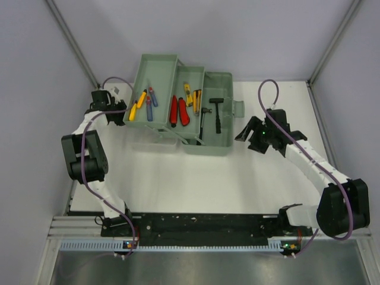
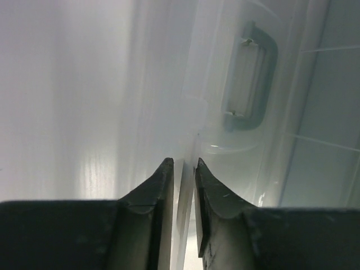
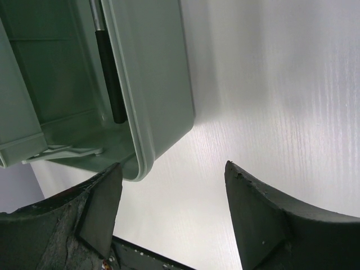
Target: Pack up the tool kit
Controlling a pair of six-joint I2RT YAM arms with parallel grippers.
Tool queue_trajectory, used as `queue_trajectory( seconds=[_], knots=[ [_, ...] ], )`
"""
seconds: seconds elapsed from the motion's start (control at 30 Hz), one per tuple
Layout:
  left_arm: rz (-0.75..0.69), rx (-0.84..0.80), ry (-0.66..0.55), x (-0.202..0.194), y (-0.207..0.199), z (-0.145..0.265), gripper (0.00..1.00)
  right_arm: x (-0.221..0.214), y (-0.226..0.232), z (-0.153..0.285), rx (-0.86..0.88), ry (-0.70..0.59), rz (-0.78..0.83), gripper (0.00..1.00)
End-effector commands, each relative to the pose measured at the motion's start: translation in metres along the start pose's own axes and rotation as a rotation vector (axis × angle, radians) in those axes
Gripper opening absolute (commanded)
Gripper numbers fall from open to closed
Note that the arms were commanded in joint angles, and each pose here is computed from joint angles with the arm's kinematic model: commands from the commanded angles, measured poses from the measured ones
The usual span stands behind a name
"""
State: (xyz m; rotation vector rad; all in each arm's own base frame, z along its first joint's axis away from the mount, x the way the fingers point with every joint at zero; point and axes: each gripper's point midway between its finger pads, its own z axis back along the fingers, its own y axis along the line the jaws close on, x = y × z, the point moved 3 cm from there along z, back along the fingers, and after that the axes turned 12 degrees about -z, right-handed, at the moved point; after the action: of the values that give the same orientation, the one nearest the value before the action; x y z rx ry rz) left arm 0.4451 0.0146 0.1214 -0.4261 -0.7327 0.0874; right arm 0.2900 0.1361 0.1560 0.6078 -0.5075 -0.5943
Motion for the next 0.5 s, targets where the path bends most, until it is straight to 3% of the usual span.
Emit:
queue_trajectory(
  seconds=[0.0, 0.07, 0.1, 0.47],
  knots=[
    [-0.065, 0.050, -0.061, 0.021, -0.002, 0.011, 0.14, 0.006, 0.006, 0.000, 0.040, -0.031, -0.031, 0.71],
    [-0.070, 0.060, -0.068, 0.024, -0.002, 0.014, 0.01, 0.007, 0.004, -0.005, 0.031, -0.036, -0.046, 0.71],
    [-0.074, 0.060, -0.074, 0.027, -0.005, 0.017, 0.00, 0.007, 0.003, -0.007, 0.027, -0.037, -0.053, 0.71],
    [-0.160, 0.082, -0.223, 0.068, -0.035, 0.070, 0.00, 0.024, -0.001, -0.051, -0.027, -0.051, -0.090, 0.69]
  ],
)
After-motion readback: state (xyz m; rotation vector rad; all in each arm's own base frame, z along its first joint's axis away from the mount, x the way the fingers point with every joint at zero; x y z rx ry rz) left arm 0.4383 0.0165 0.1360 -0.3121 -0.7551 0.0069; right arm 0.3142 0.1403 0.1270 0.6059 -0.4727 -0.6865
